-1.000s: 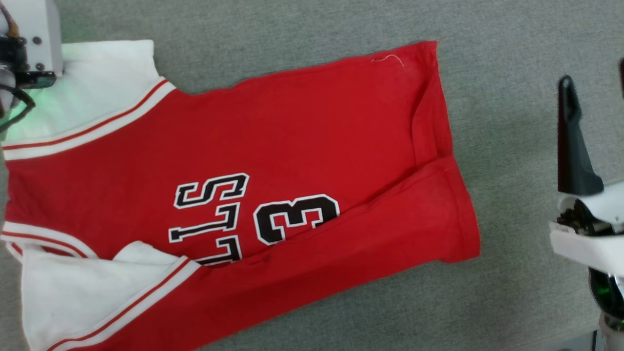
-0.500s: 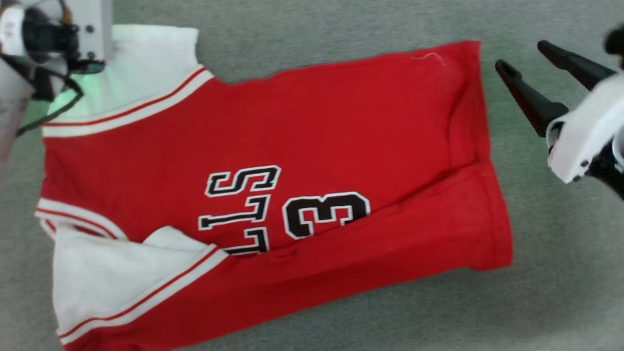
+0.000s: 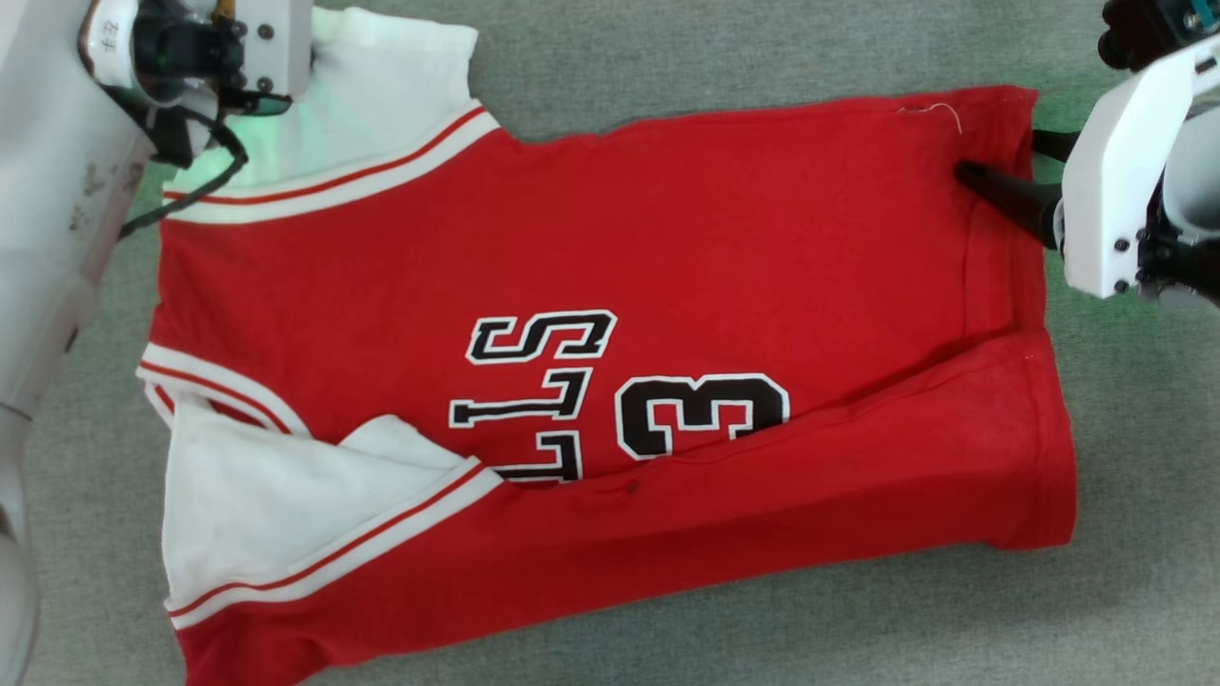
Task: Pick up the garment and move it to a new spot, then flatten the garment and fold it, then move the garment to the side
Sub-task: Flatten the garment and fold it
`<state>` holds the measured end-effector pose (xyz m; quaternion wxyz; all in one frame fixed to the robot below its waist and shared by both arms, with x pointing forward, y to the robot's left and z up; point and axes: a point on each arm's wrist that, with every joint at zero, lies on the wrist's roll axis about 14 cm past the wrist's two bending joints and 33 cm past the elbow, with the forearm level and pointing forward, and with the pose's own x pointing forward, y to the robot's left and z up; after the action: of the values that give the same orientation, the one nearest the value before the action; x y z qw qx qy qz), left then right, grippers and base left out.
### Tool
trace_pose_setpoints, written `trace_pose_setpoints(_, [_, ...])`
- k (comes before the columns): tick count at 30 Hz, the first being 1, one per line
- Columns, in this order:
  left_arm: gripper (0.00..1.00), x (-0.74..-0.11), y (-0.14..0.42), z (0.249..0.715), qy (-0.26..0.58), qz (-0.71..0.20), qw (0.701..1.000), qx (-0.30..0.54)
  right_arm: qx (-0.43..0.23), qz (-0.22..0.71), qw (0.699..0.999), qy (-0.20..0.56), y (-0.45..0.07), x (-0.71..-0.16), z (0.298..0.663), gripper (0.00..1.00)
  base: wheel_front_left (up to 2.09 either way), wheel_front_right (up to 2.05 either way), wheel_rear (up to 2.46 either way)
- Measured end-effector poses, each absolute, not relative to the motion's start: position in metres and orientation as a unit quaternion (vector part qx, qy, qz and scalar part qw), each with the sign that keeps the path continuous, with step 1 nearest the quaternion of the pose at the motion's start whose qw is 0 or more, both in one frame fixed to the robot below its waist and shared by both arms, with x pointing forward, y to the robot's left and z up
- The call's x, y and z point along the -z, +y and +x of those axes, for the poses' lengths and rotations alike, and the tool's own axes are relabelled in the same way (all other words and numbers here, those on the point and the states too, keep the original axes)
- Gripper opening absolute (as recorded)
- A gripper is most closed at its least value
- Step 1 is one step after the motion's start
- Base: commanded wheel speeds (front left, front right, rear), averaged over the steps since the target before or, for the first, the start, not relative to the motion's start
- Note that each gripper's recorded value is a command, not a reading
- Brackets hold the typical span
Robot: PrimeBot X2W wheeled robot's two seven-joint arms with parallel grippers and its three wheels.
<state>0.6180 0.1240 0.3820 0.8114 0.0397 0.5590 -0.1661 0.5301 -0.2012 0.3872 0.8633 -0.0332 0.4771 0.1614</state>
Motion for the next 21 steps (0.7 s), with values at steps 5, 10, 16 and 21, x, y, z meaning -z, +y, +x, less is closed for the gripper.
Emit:
trace_pose_setpoints(5, [0.00, -0.382, 0.126, 0.617, 0.559, 0.035, 0.812, 0.165, -0.167, -0.037, 0.845, 0.507, -0.199, -0.385, 0.532, 0.00, 0.00, 0.00, 0.00])
trace_pose_setpoints(10, [0.00, -0.387, 0.128, 0.615, 0.554, 0.030, 0.815, 0.164, -0.167, -0.033, 0.839, 0.517, -0.199, -0.387, 0.530, 0.00, 0.00, 0.00, 0.00])
trace_pose_setpoints(16, [0.00, -0.402, 0.128, 0.615, 0.532, 0.017, 0.830, 0.165, -0.161, -0.028, 0.857, 0.489, -0.199, -0.401, 0.538, 0.00, 0.00, 0.00, 0.00])
trace_pose_setpoints(21, [0.00, -0.427, 0.127, 0.615, 0.504, 0.009, 0.846, 0.173, -0.167, -0.027, 0.885, 0.433, -0.194, -0.426, 0.547, 0.00, 0.00, 0.00, 0.00])
